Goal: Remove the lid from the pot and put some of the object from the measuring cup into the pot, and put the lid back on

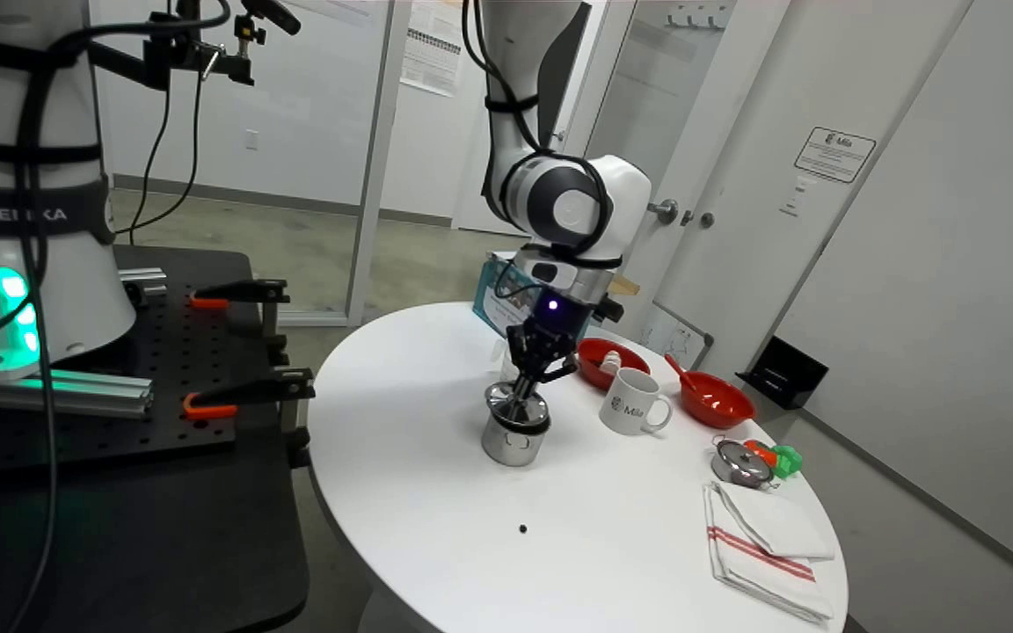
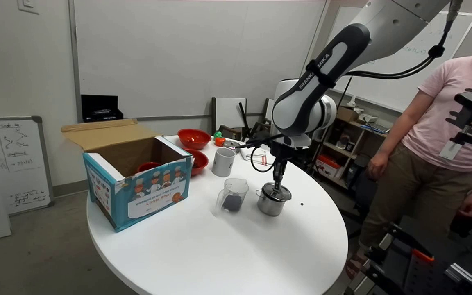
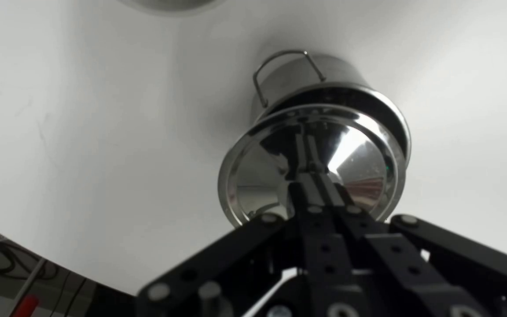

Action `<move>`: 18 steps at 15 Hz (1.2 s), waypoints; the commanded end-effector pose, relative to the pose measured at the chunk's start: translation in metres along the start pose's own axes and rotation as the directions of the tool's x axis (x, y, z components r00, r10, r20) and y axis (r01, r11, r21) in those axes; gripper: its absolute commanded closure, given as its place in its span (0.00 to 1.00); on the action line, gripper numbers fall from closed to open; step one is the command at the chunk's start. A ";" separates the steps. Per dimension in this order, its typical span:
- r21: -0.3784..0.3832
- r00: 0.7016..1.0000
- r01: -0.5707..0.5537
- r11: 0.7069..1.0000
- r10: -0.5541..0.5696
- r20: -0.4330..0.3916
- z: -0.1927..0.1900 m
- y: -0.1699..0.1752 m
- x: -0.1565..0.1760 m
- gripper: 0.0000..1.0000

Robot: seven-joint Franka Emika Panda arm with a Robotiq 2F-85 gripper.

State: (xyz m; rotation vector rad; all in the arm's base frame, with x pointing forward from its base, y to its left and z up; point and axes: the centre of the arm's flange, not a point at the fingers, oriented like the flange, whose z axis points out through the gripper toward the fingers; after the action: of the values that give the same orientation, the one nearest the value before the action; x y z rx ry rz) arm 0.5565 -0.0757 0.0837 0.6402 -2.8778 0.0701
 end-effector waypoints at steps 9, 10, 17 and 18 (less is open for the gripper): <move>-0.021 1.000 -0.007 1.000 0.007 -0.022 0.009 -0.012 -0.015 0.99; -0.021 1.000 -0.010 1.000 0.009 -0.025 0.011 -0.012 -0.015 0.99; -0.029 0.999 -0.019 0.999 0.018 -0.035 0.015 -0.020 -0.013 0.60; -0.029 0.999 -0.020 0.999 0.019 -0.036 0.015 -0.020 -0.013 0.51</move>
State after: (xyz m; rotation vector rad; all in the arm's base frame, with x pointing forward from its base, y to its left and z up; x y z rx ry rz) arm 0.5681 -0.0875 0.0666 0.6125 -2.8447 0.0623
